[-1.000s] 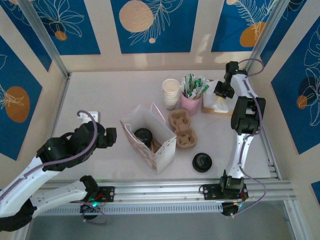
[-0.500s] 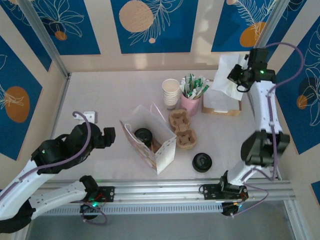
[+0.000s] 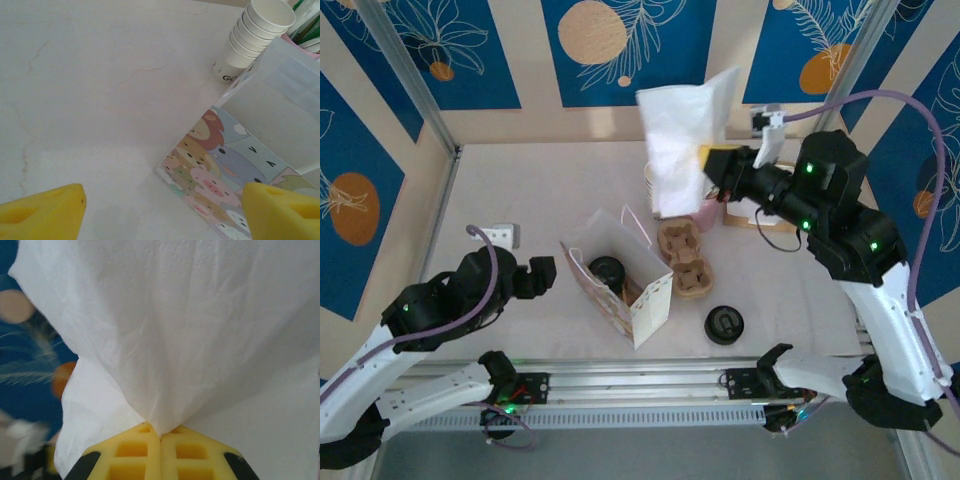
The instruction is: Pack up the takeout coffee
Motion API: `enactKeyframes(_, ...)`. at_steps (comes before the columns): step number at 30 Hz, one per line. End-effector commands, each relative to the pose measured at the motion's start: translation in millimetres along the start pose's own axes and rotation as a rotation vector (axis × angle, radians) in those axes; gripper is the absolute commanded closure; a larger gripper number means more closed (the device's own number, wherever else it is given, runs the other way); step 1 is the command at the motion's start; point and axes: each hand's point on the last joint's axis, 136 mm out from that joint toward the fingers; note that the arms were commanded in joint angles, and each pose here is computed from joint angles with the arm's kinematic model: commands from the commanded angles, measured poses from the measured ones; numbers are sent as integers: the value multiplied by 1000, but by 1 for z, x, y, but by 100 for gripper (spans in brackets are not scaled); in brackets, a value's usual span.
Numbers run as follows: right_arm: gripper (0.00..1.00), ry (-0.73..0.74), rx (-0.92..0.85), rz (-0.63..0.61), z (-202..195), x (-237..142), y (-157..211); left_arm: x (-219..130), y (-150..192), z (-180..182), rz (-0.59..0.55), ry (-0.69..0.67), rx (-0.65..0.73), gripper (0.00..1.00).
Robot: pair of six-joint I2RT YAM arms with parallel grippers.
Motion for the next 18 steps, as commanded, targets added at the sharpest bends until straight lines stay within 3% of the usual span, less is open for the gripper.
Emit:
enactKeyframes(1, 100, -137, 2, 7, 45, 5, 6, 2, 2, -6, -3, 44, -41, 24)
enactKeyframes(6, 100, -306, 52, 130, 95, 22, 56, 5, 2, -12, 6, 61, -53, 29)
enactKeyframes(9, 100, -304, 42, 209, 105, 34, 87, 7, 4, -14, 16, 64, -62, 30)
enactKeyframes(14, 100, -156, 82, 295, 74, 62, 119, 7, 8, -13, 26, 69, -75, 31)
enactKeyframes(18, 100, -120, 177, 389, 54, 76, 140, 8, 10, -12, 30, 62, -75, 31)
Point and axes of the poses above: each hand's point on the last joint's axis, 136 mm out from that joint toward the fingers, its own x axis out along the fingers, its own z axis along the line the jaws close on, y = z × x, and after that the axes turned 9 degrees about x, right-handed
